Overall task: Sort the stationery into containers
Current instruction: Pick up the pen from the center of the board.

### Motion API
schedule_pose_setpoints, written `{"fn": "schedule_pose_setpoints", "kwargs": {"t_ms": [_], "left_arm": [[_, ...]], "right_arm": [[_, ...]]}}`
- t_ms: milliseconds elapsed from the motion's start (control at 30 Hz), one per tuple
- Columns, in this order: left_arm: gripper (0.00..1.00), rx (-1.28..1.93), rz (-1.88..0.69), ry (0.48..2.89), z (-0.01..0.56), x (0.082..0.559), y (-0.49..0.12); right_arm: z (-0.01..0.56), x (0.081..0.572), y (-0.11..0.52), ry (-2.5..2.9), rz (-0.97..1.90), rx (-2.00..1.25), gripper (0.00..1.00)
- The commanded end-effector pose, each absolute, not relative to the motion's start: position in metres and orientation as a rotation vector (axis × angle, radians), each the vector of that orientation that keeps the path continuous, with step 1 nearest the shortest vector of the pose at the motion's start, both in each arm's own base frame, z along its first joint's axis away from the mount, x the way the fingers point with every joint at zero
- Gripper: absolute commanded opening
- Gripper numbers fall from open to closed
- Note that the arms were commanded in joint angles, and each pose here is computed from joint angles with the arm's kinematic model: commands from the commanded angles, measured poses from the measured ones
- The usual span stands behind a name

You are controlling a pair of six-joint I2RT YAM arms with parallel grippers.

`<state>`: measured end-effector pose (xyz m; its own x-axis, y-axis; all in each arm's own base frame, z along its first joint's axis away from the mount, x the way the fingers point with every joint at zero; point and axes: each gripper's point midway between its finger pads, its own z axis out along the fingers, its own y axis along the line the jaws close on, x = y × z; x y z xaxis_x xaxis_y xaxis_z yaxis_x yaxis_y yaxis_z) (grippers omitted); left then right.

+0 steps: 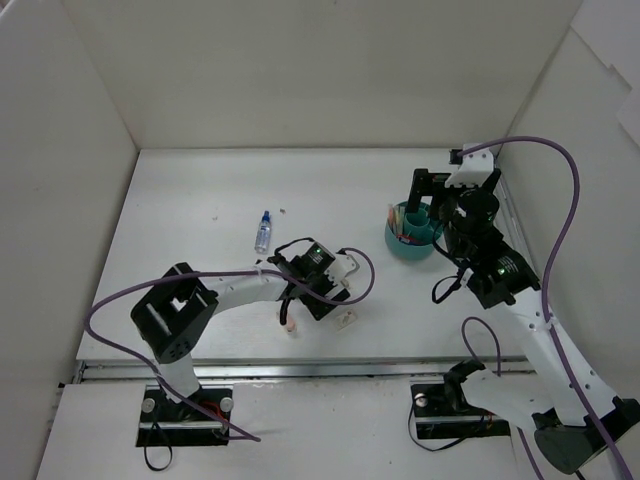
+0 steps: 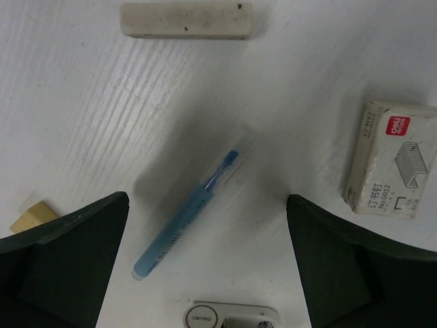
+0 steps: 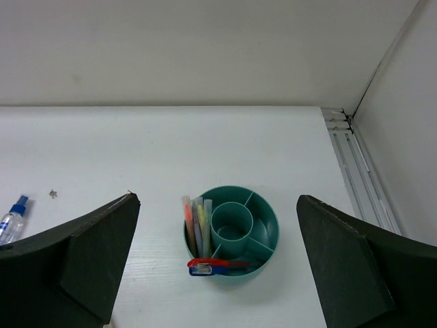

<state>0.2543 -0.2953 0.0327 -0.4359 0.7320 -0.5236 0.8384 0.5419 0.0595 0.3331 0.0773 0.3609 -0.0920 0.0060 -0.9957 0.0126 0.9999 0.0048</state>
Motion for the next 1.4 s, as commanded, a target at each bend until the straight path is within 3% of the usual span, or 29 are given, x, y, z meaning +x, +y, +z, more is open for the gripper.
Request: {"fn": "schedule_pose_setpoints", "kwargs": {"t_ms": [0, 200, 233, 267, 367, 767, 1067, 1167, 1233, 1367], "left_arm": [[0.94, 1.242, -0.289, 2.211, 0.053, 0.275, -0.313], [0.78, 1.261, -0.295, 2.242, 0.042, 0.280, -0.323], [0.73, 1.266, -0.303, 2.245, 0.041, 0.280, -0.325], [0.61, 1.271, -0.309, 2.246, 0.039, 0.281, -0.327], [0.45, 1.300, -0.281, 2.267, 0.032, 0.273, -0.327], [0.47, 1.223, -0.180, 2.373, 0.010, 0.264, -0.295], [0.43, 1.156, -0.416, 2.418, 0.010, 0.247, -0.296], [0.38, 1.154, -0.413, 2.464, 0.000, 0.241, -0.292], [0.24, 1.150, -0.410, 2.478, -0.003, 0.244, -0.296], [0.07, 1.131, -0.348, 2.509, -0.008, 0.252, -0.290]], "right_arm": [[0.376, 0.330, 0.071, 1.609, 0.022, 0.069, 0.98], [0.366, 0.333, 0.071, 1.640, -0.001, 0.038, 0.98], [0.366, 0.333, 0.070, 1.640, -0.007, 0.039, 0.98], [0.365, 0.333, 0.069, 1.642, -0.011, 0.040, 0.98], [0.365, 0.334, 0.068, 1.643, -0.024, 0.039, 0.98], [0.359, 0.328, 0.063, 1.660, -0.030, 0.047, 0.98], [0.357, 0.333, 0.068, 1.671, -0.013, 0.038, 0.98], [0.357, 0.334, 0.070, 1.672, -0.001, 0.030, 0.98], [0.356, 0.335, 0.072, 1.678, 0.003, 0.025, 0.98], [0.354, 0.336, 0.073, 1.683, -0.001, 0.021, 0.98]]}}
